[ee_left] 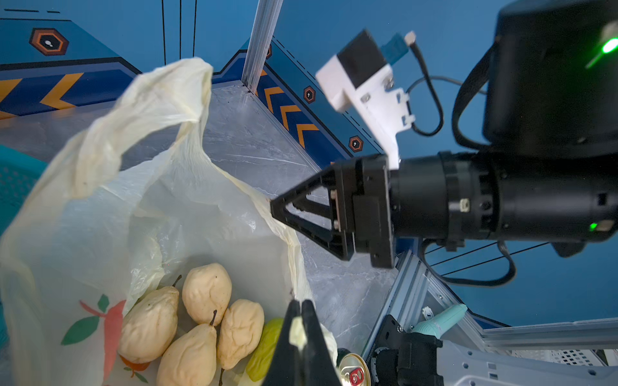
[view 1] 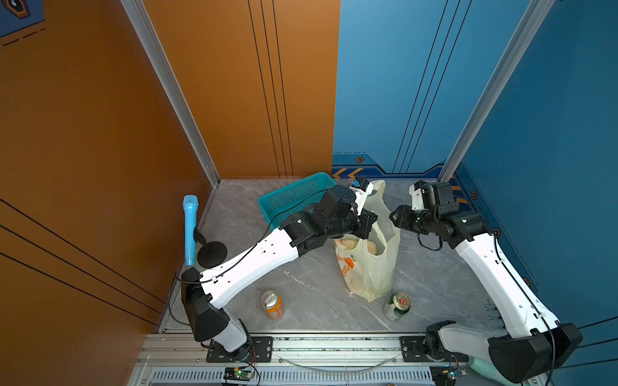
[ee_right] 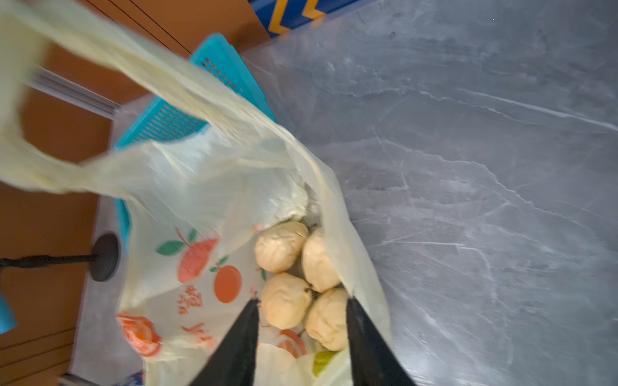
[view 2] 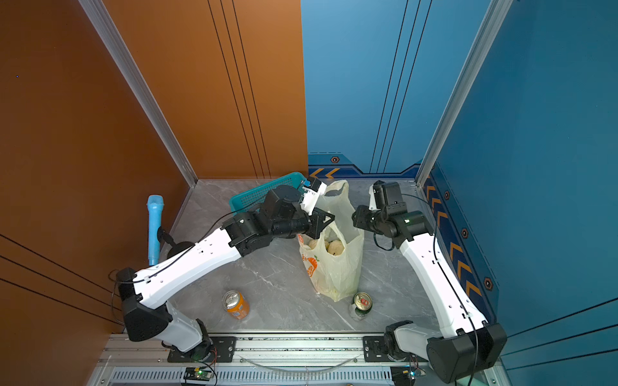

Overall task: Place the pears into plastic bags & tie knots
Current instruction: Adjust the plastic bag at the center of the board.

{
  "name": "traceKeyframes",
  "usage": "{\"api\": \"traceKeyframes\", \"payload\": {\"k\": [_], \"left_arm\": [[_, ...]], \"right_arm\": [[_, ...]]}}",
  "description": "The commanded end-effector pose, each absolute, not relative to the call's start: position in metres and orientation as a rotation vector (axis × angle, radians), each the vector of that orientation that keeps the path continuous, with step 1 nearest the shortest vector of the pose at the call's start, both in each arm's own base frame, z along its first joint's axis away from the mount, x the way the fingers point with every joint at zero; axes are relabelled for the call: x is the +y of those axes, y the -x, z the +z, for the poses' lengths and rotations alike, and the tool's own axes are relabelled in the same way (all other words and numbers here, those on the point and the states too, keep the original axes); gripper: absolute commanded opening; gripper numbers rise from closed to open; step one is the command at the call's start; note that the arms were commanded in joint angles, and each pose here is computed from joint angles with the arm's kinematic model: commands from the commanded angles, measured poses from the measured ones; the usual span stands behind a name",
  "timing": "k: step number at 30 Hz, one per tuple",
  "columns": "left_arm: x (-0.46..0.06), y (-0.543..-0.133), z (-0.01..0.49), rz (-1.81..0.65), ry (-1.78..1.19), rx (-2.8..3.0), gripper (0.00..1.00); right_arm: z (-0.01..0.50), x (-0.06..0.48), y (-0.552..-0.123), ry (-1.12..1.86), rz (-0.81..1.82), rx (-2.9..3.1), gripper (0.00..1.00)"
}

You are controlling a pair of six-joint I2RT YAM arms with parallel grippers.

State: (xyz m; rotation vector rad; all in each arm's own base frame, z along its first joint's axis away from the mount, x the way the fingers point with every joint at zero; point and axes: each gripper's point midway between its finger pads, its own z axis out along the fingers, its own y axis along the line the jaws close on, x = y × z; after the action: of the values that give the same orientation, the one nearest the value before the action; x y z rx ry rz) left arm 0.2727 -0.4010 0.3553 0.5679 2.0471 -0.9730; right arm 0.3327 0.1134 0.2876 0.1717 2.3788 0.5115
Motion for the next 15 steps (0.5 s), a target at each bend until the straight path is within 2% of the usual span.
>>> {"api": "traceKeyframes", "payload": {"k": [1, 4, 9, 12, 15], "left_arm": [[-0.398, -0.273, 0.361, -0.992, -0.577, 2.025, 0.05], [-0.396, -0.274, 0.361, -0.991, -0.572, 2.028, 0.05], [-0.397, -0.273, 0.358, -0.988, -0.573, 2.041, 0.05], [-0.396, -0.274, 0.359, -0.987, -0.57, 2.039, 0.05], [-0.395, -0.274, 0.36, -0.986, -0.569, 2.039, 0.05]], "right_arm": [[0.336, 0.135, -0.359, -0.02, 0.584, 2.231, 0.61], [0.356, 0.149, -0.376, 0.044, 0.615, 2.184, 0.7], [0.366, 0.168, -0.401, 0.091, 0.661, 2.152, 0.71], [0.364, 0.178, -0.412, 0.093, 0.715, 2.159, 0.65], [0.36, 0.182, -0.417, 0.066, 0.737, 2.178, 0.49]]}}
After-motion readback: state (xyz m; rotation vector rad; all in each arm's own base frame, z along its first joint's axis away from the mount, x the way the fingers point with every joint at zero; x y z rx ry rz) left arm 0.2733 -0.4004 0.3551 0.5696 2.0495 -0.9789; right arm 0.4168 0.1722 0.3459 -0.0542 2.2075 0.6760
